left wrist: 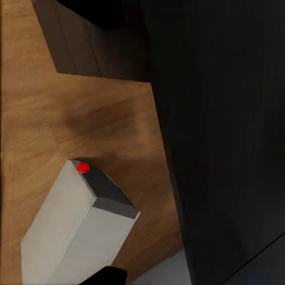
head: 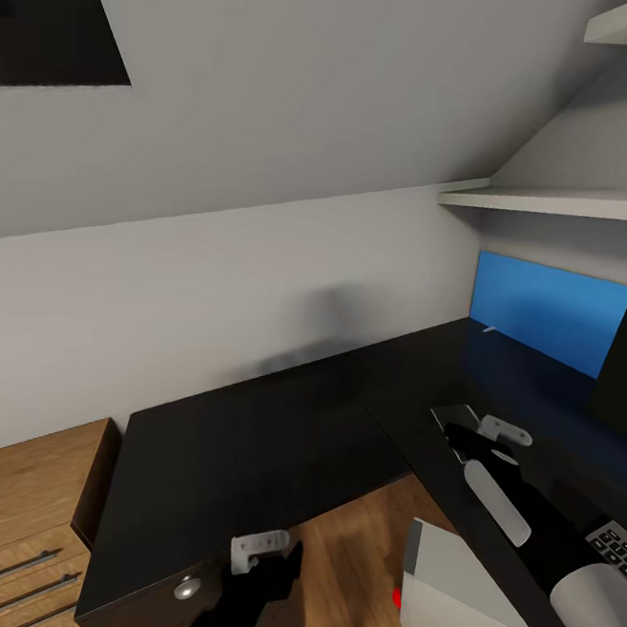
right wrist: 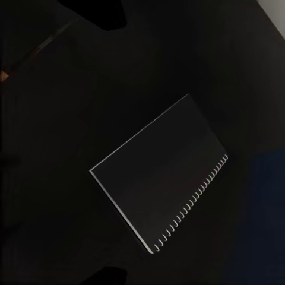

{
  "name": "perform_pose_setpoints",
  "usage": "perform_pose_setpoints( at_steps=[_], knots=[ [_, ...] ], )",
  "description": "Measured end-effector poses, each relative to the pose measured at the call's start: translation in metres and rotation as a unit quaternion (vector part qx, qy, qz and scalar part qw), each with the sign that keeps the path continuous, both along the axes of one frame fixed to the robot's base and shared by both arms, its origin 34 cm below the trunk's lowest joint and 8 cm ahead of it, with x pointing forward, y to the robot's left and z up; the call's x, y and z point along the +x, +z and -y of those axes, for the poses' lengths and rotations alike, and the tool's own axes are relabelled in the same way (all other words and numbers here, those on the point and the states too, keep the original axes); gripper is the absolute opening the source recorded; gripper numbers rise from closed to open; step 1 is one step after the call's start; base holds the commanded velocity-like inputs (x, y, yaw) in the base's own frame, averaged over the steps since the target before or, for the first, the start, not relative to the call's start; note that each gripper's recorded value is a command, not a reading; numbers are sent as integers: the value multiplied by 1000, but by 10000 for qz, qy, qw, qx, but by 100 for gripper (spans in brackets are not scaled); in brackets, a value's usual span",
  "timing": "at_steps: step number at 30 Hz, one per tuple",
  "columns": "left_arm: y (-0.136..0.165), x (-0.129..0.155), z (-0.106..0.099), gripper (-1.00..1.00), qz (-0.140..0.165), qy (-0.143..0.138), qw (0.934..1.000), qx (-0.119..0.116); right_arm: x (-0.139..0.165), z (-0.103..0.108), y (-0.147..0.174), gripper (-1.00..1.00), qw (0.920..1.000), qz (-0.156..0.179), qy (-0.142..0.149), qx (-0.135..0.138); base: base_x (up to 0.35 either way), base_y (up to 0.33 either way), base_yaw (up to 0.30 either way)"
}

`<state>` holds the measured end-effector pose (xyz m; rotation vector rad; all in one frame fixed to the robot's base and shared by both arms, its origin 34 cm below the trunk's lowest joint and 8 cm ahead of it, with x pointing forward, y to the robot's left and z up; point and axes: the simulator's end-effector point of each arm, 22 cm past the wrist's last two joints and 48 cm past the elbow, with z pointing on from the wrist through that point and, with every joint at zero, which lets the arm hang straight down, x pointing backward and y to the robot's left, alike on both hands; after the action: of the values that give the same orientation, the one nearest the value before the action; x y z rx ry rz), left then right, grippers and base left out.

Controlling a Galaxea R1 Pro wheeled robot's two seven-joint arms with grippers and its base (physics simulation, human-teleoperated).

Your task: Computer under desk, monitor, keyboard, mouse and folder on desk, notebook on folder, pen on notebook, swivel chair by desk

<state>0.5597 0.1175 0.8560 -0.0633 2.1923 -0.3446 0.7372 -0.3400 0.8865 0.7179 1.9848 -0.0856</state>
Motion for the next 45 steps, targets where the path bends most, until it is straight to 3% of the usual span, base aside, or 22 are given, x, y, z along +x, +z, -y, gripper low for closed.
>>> perform_pose_setpoints(
  at_steps=[6,12,13,19,23,25,29,45],
  knots=[
    [11,17,-9,100,81,167,9998,115,-1,3,-2,100,10000,8,-61,-8,0,0,0],
    [30,50,-29,100,-15,340,9994,64,5,13,15,100,9975,582,-400,11,0,0,0],
    [38,62,-43,100,35,503,9987,3,6,16,21,100,9961,730,-491,-1,0,0,0],
    [66,90,-61,100,288,700,9971,-105,8,12,27,100,9942,929,-534,-41,0,0,0],
    [70,95,-65,100,321,745,9966,-128,10,-1,35,100,9914,1183,-499,-262,0,0,0],
    [70,96,-68,100,336,759,9965,-113,12,-4,45,100,9885,1338,-447,-553,0,0,0],
    [70,97,-76,100,349,799,9962,-49,12,-5,50,100,9864,1403,-416,-743,0,0,0],
    [40,91,-81,100,47,805,9967,36,13,-14,51,100,9866,1394,-341,-772,59,25,0]
  ],
)
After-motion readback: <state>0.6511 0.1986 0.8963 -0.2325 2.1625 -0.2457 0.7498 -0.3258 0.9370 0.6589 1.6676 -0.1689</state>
